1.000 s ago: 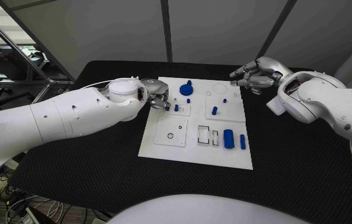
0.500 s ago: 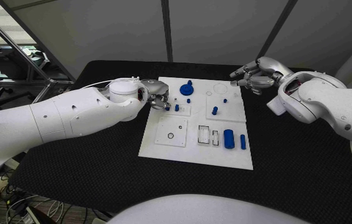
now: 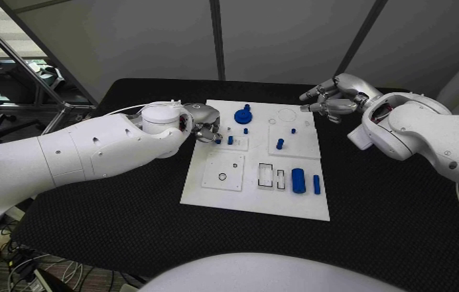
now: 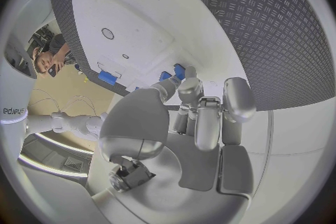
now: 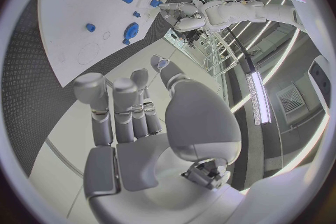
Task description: Assemble the parts on the task board
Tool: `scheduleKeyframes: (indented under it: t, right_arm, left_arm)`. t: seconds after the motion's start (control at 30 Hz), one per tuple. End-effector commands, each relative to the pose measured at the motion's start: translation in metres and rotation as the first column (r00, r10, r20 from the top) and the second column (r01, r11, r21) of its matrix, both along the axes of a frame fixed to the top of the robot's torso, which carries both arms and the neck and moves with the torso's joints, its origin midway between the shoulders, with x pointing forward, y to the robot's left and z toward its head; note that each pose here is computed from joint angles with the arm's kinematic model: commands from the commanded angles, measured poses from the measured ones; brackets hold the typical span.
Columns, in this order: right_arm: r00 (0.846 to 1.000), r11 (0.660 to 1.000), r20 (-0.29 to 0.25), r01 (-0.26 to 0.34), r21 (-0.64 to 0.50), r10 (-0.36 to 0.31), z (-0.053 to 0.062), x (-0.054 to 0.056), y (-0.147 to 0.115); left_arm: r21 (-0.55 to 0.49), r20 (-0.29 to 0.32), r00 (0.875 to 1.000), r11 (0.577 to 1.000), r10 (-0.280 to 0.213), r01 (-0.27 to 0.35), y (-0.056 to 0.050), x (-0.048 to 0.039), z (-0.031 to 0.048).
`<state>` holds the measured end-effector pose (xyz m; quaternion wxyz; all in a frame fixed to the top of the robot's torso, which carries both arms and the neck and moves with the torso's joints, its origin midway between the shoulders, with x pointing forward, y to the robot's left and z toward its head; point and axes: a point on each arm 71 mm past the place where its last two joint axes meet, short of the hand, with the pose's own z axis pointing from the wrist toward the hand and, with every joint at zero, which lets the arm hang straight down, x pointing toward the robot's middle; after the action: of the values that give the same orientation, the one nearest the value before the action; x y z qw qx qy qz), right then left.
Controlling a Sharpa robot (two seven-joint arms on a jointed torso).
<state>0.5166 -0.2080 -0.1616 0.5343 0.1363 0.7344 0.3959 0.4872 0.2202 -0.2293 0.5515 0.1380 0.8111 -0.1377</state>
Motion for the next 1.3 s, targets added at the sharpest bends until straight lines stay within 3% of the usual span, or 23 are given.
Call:
scheduleKeyframes:
  t: [0.03, 1.3]
  right_arm:
    - [1.0, 1.0, 0.007, -0.013, 0.003, 0.013, 0.0016, -0.0001, 0.0016]
    - [1.0, 1.0, 0.007, -0.013, 0.004, 0.013, 0.0021, -0.001, 0.0023]
  left_arm:
    - [-0.001, -0.008, 1.0, 1.0, -0.026, 0.026, -0.0038, -0.0014, -0.001]
    - [0.02, -0.034, 0.999, 1.0, 0.022, -0.021, -0.007, 0.0055, -0.0048]
